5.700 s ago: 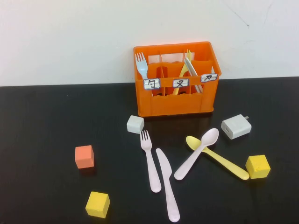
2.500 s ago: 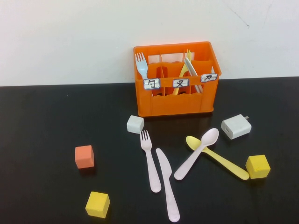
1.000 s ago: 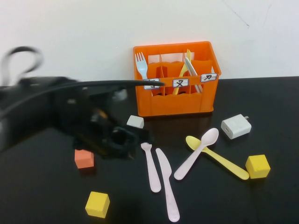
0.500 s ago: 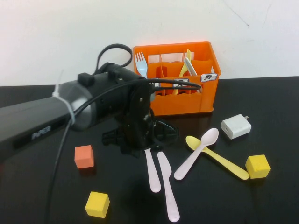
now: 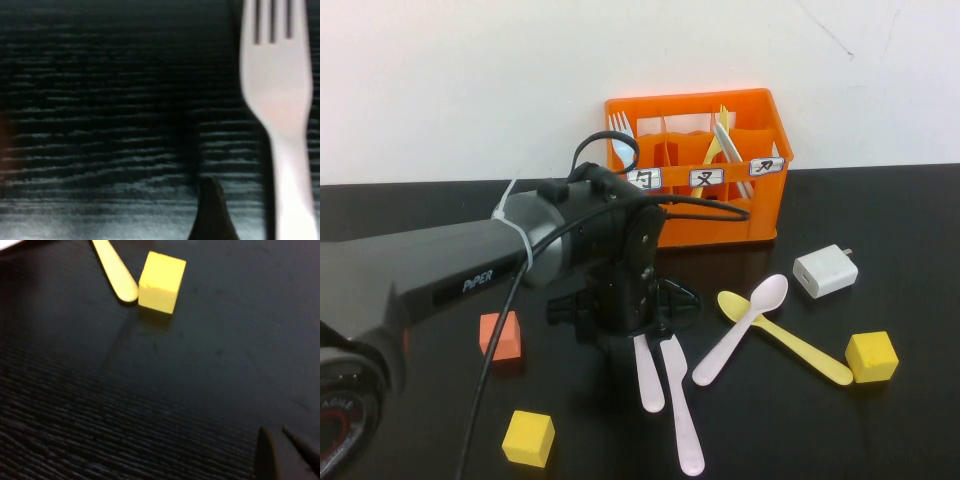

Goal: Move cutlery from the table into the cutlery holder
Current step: Pick up the fork

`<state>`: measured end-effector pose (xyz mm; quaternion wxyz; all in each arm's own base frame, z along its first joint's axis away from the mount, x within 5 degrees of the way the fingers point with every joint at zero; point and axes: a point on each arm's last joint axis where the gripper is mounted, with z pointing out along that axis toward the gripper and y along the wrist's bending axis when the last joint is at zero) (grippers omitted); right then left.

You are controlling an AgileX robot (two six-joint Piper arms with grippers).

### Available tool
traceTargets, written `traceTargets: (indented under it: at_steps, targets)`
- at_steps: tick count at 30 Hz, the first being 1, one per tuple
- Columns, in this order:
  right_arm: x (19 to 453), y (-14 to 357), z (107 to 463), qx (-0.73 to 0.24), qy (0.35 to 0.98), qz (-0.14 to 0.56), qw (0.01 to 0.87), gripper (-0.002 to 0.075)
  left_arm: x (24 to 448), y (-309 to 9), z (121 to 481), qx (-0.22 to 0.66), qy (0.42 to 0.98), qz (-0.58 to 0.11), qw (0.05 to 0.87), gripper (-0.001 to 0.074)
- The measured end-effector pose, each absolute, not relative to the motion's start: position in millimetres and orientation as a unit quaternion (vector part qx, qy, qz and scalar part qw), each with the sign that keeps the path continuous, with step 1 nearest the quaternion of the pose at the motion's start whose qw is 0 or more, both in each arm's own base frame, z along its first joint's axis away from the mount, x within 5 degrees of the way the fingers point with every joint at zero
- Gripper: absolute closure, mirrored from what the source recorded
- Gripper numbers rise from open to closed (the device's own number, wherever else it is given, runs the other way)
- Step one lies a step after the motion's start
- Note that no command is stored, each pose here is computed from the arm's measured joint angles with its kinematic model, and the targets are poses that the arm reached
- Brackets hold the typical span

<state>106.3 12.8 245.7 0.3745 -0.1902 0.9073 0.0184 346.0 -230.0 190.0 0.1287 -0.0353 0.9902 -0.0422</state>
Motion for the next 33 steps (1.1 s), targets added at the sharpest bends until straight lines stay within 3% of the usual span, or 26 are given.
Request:
traceTargets:
  at_steps: [13, 16, 21, 33]
  targets:
    - [106.3, 13.3, 245.9, -0.188, 0.907, 0.022, 0.376, 0.0728, 348.7, -231.4, 180.6, -0.043, 0.991, -0.036, 0.123, 0.0344]
    - [106.4, 13.5, 246.0, -0.187, 0.907, 0.024, 0.376, 0.0728, 348.9, -231.1, 179.0, -0.042, 0.992, -0.030, 0.119, 0.0409]
    - [106.4, 13.5, 246.0, -0.187, 0.907, 0.024, 0.376, 0.0728, 348.8, -230.6, 178.5, -0.039, 0.992, -0.026, 0.117, 0.0629]
    - [106.4, 13.6, 246.0, -0.187, 0.907, 0.025, 0.376, 0.0728, 342.4, -226.0, 189.5, -0.035, 0.994, -0.015, 0.104, 0.0627]
